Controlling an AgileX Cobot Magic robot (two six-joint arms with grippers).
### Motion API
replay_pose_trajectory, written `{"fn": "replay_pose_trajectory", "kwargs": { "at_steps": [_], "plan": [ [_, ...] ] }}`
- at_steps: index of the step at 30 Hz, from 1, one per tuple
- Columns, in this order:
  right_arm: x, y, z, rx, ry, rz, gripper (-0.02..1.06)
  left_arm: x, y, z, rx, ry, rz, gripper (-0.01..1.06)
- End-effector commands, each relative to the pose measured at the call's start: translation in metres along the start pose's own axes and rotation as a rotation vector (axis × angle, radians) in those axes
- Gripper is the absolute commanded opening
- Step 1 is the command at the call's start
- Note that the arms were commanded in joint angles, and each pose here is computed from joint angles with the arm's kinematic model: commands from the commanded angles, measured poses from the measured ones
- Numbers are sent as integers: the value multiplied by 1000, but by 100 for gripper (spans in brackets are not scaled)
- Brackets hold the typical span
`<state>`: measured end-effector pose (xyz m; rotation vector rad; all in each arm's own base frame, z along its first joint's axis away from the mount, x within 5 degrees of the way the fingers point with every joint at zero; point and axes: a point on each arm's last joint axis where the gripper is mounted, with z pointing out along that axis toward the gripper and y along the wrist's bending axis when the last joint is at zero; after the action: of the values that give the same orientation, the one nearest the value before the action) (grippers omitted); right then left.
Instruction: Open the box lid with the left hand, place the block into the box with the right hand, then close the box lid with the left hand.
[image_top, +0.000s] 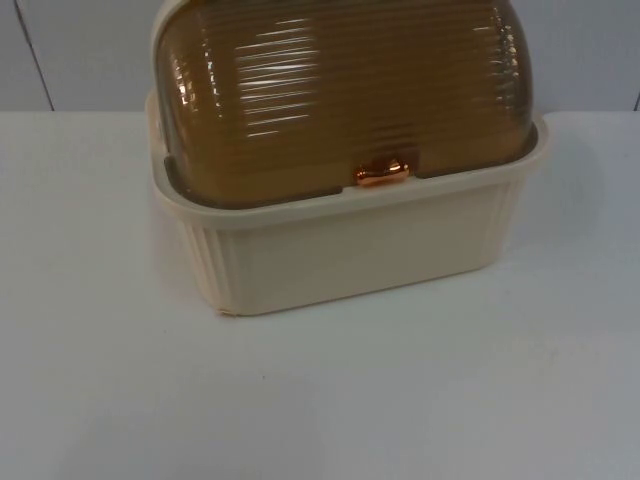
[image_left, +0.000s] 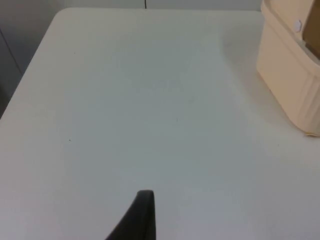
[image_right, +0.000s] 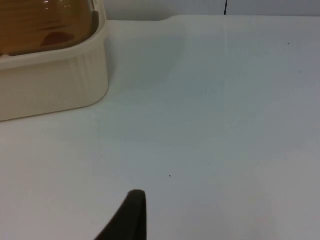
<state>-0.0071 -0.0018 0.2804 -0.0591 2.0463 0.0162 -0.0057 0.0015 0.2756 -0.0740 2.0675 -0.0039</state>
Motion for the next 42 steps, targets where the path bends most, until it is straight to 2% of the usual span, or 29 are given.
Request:
{"fn": "replay_pose_trajectory", "kwargs": {
  "at_steps": [1,30,33,39,42],
  "plan": [
    [0,0,0,3,-1,2,105,1,-1,1,19,-3,1,105],
    [0,-3,0,38,-2,55,105,1,-1,1,19,-3,1,105],
    [0,-2,0,22,-1,28,105,1,-1,1,19,-3,1,105],
    [0,-1,0,19,-1,27,105,1,-1,1,19,-3,1,105],
    [0,1,0,-12,-1,-2,105,1,-1,1,19,-3,1,105]
  ]
}}
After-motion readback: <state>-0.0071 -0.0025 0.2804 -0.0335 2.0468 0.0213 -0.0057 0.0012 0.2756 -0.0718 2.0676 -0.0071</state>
